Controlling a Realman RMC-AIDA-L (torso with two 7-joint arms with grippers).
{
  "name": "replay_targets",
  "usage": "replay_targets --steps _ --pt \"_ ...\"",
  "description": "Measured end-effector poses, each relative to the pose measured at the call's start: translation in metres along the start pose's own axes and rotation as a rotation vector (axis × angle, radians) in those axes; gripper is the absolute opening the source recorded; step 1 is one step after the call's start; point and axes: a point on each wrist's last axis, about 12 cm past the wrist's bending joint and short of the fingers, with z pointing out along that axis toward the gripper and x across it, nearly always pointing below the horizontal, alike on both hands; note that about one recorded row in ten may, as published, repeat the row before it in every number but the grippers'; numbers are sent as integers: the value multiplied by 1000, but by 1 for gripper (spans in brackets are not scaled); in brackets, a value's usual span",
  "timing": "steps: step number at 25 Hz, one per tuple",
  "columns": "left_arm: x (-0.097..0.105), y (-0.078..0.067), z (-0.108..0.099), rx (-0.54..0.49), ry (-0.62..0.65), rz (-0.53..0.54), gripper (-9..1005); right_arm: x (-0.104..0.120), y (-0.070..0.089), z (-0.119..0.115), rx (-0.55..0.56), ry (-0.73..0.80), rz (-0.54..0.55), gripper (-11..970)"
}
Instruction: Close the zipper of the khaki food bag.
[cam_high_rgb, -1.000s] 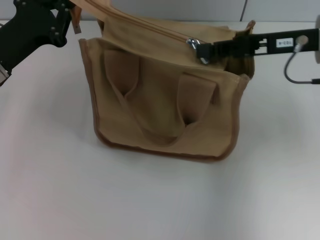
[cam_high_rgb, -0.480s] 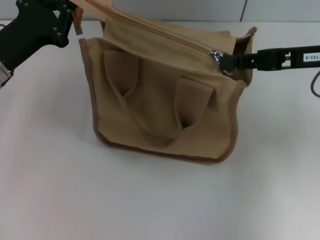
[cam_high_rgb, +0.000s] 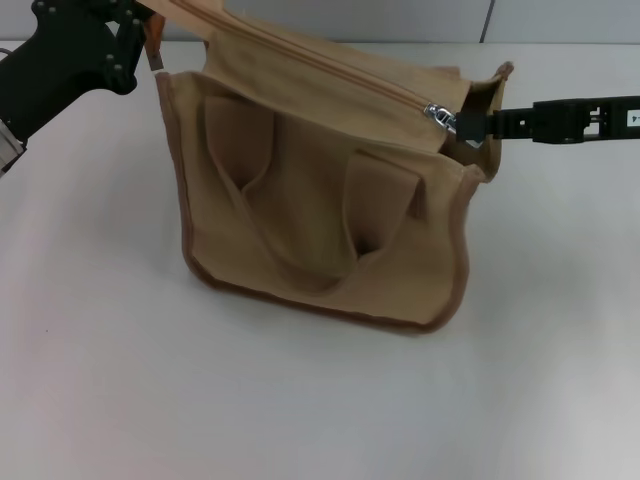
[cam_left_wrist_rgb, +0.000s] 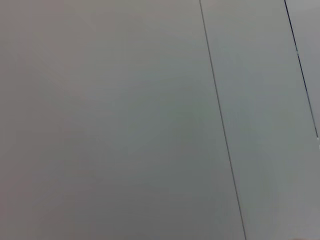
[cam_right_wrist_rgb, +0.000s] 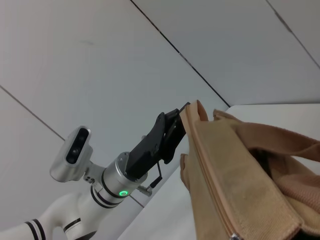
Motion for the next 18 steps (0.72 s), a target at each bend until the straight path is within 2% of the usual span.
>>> replay_targets --steps 10,15,18 --pt "0 -1 1 8 -3 -5 29 2 0 1 -6 2 -12 121" --pt "1 -3 2 10 -2 -16 29 3 1 1 -16 -3 -20 331" --pt "1 -3 2 11 -3 -17 29 4 1 0 -18 -10 -19 397"
